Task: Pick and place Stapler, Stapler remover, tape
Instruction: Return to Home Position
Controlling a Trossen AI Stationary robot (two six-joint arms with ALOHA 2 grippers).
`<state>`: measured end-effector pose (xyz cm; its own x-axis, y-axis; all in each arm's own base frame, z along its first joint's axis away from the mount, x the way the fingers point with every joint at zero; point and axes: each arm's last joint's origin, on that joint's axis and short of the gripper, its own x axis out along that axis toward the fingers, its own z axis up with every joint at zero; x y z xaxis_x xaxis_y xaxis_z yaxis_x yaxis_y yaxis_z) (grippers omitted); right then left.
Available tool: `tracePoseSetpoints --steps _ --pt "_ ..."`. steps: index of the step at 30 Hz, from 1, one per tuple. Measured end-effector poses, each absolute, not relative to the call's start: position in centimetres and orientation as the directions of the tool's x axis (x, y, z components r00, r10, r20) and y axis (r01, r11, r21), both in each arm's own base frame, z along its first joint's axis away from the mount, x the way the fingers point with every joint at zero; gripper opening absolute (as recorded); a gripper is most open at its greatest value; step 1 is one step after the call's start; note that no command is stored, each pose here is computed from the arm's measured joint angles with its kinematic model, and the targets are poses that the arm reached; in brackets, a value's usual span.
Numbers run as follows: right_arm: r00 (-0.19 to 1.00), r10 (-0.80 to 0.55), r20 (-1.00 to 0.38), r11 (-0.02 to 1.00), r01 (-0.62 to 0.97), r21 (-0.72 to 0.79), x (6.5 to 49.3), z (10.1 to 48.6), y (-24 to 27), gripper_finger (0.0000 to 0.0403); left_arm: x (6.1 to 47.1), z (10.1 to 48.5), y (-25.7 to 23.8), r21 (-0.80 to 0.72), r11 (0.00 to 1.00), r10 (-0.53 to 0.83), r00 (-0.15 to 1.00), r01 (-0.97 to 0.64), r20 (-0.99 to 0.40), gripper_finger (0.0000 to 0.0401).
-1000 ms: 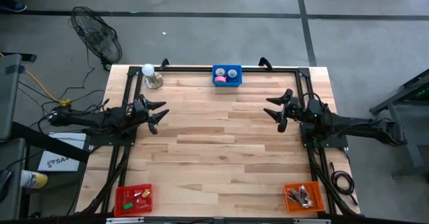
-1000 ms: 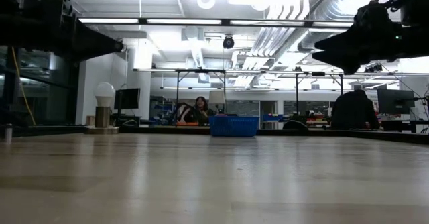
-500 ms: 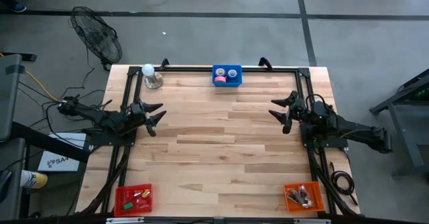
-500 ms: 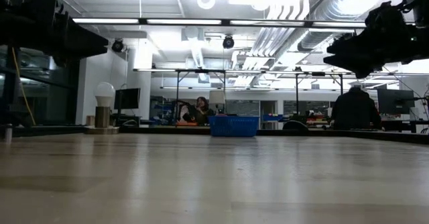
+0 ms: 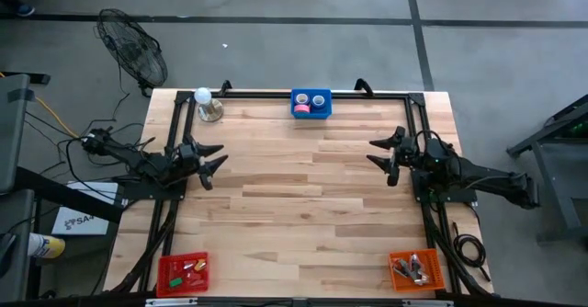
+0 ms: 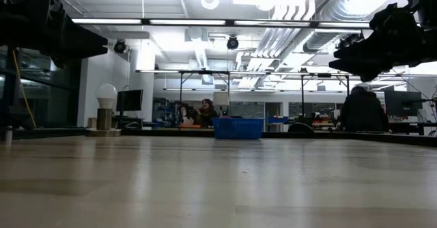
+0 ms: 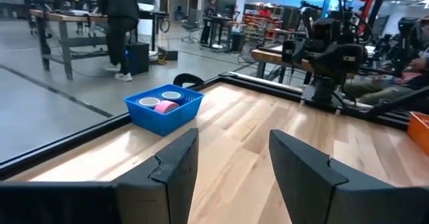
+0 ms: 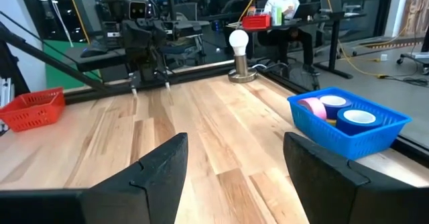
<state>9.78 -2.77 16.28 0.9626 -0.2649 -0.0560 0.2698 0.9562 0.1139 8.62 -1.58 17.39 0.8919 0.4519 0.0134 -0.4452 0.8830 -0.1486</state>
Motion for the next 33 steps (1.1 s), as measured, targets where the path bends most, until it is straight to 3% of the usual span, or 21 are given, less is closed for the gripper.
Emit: tracePoseSetpoints --steps 5,20,33 --pt "0.963 -0.264 -0.056 0.955 0.269 0.122 9.79 16.28 -2.77 0.0237 8.65 17.59 -1.62 -0.175 0.886 0.442 0.896 -0.43 0.034 0.0179" --pt "0.961 -0.27 -0.053 0.96 0.264 -0.088 9.79 16.29 -2.79 0.0237 8.65 17.69 -1.61 -0.184 0.884 0.443 0.896 -0.429 0.042 0.0179" --pt "0.961 -0.272 -0.053 0.96 0.267 -0.09 9.79 16.28 -2.8 0.0237 8.64 17.77 -1.6 -0.189 0.884 0.444 0.895 -0.428 0.046 0.0179"
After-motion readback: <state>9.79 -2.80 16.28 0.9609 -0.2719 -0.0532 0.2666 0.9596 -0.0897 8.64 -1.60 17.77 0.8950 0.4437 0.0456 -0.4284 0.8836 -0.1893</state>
